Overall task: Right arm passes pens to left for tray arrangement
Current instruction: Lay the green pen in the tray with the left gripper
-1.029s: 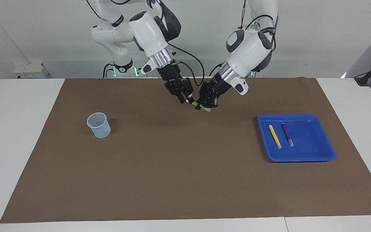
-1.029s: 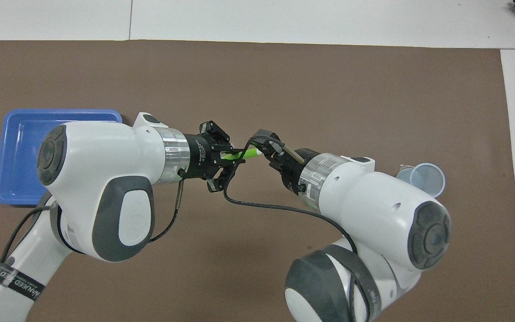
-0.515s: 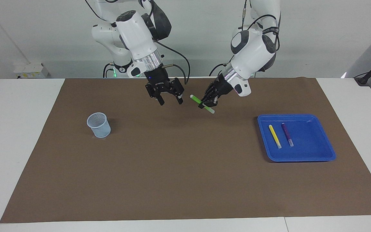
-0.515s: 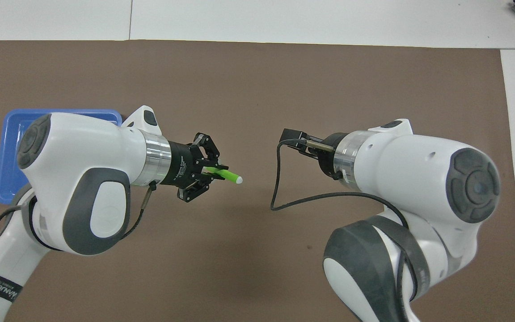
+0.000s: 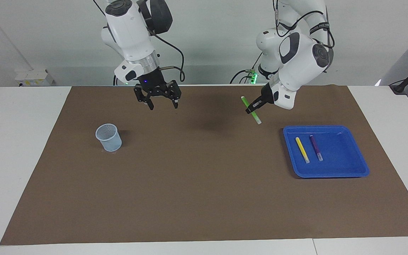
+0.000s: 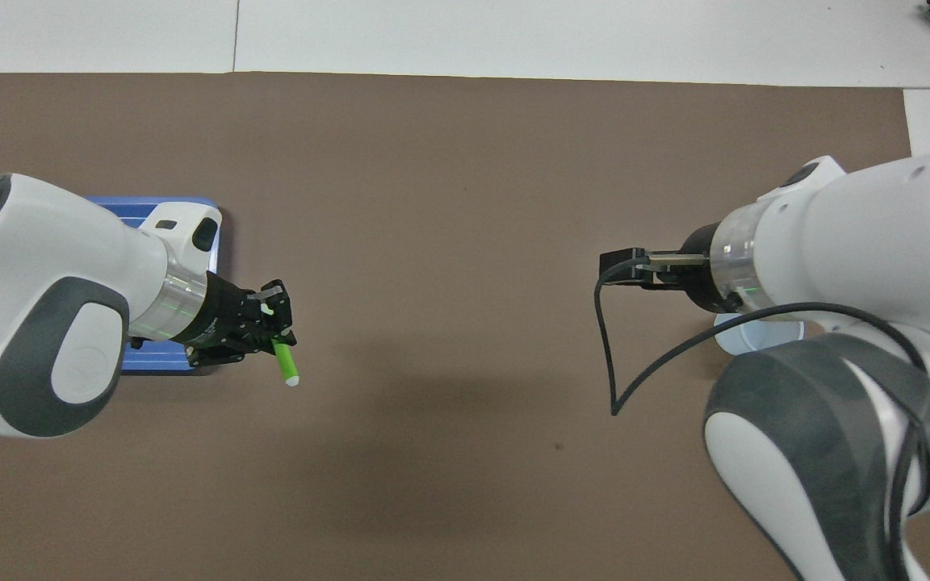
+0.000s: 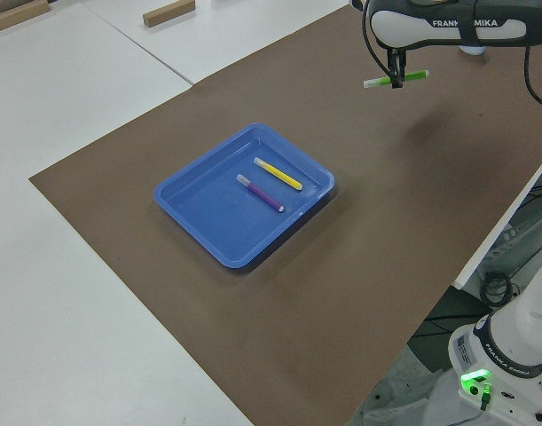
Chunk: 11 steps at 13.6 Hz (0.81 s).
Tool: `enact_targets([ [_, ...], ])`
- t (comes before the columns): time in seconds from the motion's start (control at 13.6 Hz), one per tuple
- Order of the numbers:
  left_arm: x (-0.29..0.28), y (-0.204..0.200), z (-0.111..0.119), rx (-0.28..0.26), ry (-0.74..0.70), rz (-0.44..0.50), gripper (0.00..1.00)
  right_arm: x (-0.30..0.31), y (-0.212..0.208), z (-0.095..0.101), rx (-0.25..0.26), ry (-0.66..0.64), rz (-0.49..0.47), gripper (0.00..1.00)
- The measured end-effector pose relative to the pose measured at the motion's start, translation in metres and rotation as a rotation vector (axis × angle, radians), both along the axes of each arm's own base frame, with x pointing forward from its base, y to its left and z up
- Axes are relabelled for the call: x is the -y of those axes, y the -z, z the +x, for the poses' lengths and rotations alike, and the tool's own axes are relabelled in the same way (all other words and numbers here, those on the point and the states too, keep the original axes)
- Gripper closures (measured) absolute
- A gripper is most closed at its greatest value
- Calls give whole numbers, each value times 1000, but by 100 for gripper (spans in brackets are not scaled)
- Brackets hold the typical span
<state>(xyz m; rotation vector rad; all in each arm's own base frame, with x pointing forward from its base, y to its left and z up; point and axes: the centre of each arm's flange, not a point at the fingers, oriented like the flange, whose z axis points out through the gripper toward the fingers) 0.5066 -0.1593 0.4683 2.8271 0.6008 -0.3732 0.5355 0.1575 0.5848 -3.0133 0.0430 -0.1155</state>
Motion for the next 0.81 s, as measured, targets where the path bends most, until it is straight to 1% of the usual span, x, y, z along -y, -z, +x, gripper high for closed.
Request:
enact_targets([
  [0.15, -34, 3, 6, 37, 129, 49, 83, 32, -18, 3, -16, -68, -42, 0],
  [0.22, -52, 4, 9, 53, 190, 68, 83, 45, -26, 5, -17, -85, -48, 0],
  [0.44, -105, 7, 16, 88, 359, 118, 83, 79, -41, 10, 0, -133, -56, 0],
  [0.59, -142, 13, 19, 98, 450, 153, 83, 92, -40, 15, 1, -155, -87, 0],
  [0.81, -197, 37, 31, 128, 526, 203, 83, 100, -29, 22, -16, -164, -103, 0],
])
